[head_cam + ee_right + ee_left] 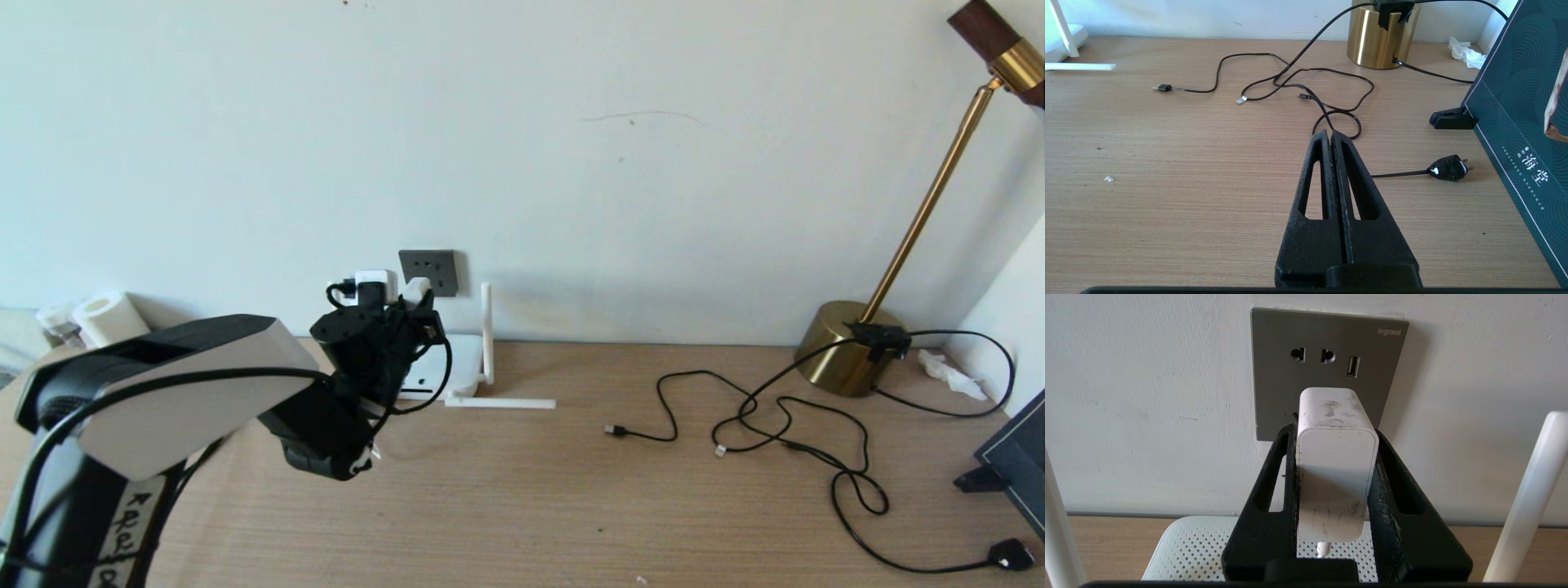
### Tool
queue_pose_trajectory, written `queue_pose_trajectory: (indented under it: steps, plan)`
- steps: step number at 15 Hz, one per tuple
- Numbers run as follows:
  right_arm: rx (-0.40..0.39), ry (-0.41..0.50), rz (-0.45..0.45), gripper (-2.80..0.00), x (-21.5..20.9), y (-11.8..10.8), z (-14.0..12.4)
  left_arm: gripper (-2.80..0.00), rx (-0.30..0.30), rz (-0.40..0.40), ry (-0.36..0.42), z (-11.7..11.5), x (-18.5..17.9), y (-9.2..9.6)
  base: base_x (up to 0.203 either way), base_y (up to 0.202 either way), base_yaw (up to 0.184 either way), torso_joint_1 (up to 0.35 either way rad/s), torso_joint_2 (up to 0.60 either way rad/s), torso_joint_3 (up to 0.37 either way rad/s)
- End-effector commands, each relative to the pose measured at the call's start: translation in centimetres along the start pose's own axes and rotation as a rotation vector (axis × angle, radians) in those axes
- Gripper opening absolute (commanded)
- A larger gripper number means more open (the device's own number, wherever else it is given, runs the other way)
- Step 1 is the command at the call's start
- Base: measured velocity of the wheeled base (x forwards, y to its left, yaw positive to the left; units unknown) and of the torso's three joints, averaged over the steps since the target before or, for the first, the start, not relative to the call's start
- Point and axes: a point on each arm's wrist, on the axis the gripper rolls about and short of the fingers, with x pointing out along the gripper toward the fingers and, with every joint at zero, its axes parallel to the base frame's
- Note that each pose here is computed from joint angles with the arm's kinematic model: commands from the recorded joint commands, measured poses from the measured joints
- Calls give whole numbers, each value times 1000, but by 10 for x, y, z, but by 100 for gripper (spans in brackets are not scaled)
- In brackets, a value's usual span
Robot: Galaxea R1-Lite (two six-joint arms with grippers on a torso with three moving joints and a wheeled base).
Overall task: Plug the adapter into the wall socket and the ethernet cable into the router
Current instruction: Align plug and socket
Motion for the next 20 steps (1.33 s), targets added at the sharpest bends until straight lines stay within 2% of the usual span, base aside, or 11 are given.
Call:
queue_pose_trajectory:
  steps: [1,5,8,20]
  plan:
    - [0,0,0,-280,0,0,0,-280,-2,2,-13,0,2,0,0,0,0,0,0,0]
    - [0,2,0,-280,0,0,0,-280,-8,31,-35,11,1,-3,0,0,0,0,0,0]
    - [0,0,0,-280,0,0,0,-280,-7,72,-29,10,1,-2,0,0,0,0,0,0]
    - [0,1,0,-280,0,0,0,-280,-11,63,-37,11,2,-4,0,0,0,0,0,0]
